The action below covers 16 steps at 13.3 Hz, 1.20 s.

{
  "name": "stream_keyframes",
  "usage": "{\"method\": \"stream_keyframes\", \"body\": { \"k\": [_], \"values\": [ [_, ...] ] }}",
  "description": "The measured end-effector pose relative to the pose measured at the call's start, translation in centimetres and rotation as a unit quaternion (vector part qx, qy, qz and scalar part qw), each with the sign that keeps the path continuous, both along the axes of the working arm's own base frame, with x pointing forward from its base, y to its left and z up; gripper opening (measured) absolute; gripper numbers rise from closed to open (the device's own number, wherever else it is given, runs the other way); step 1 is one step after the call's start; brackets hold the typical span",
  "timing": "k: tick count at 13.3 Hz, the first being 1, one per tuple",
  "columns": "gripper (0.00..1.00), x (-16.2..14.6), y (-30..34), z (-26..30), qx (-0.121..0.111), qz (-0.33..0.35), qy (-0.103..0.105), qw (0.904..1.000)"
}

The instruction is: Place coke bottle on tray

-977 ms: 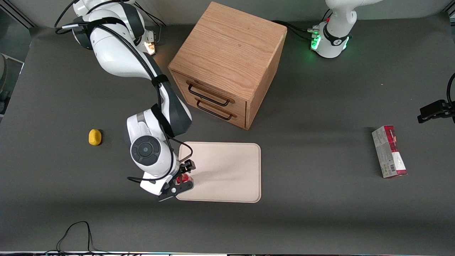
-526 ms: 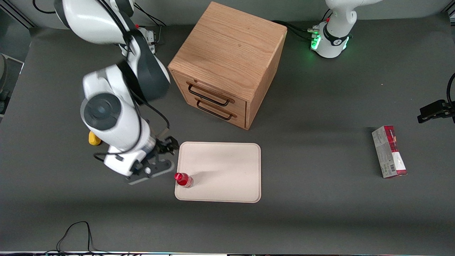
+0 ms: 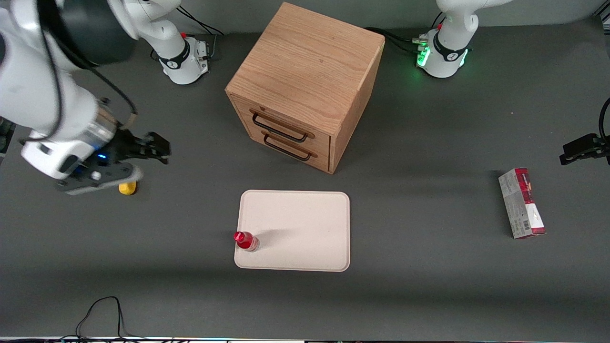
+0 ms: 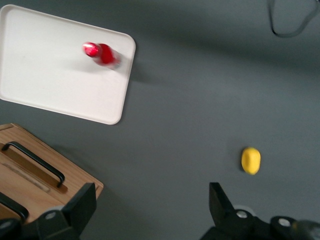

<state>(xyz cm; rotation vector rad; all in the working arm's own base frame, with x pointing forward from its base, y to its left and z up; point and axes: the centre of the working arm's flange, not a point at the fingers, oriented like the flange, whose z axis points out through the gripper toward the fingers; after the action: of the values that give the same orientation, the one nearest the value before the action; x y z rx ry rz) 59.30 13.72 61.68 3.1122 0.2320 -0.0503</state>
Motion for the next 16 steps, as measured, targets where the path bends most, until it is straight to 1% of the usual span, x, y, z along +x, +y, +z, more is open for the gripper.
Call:
{"method": "stream_keyframes", "body": {
  "k": [2, 4, 6, 8, 10, 12, 16],
  "values": [
    [1.0, -2.3, -5.9, 0.5, 0.014, -0.039, 0.0, 0.9991],
    [1.0, -4.7, -9.7, 0.6, 0.026, -0.065, -0.008, 0.9975],
    [1.0, -7.0, -11.4, 0.4, 0.031, -0.078, -0.019, 0.9963],
    [1.0, -8.4, -12.5, 0.5, 0.031, -0.084, -0.025, 0.9957],
    [1.0, -8.6, -13.7, 0.4, 0.026, -0.088, -0.027, 0.9954],
    [1.0, -8.3, -14.4, 0.3, 0.011, -0.089, -0.033, 0.9954],
    [1.0, -6.5, -14.3, 0.5, 0.006, -0.088, -0.041, 0.9953]
  ]
}}
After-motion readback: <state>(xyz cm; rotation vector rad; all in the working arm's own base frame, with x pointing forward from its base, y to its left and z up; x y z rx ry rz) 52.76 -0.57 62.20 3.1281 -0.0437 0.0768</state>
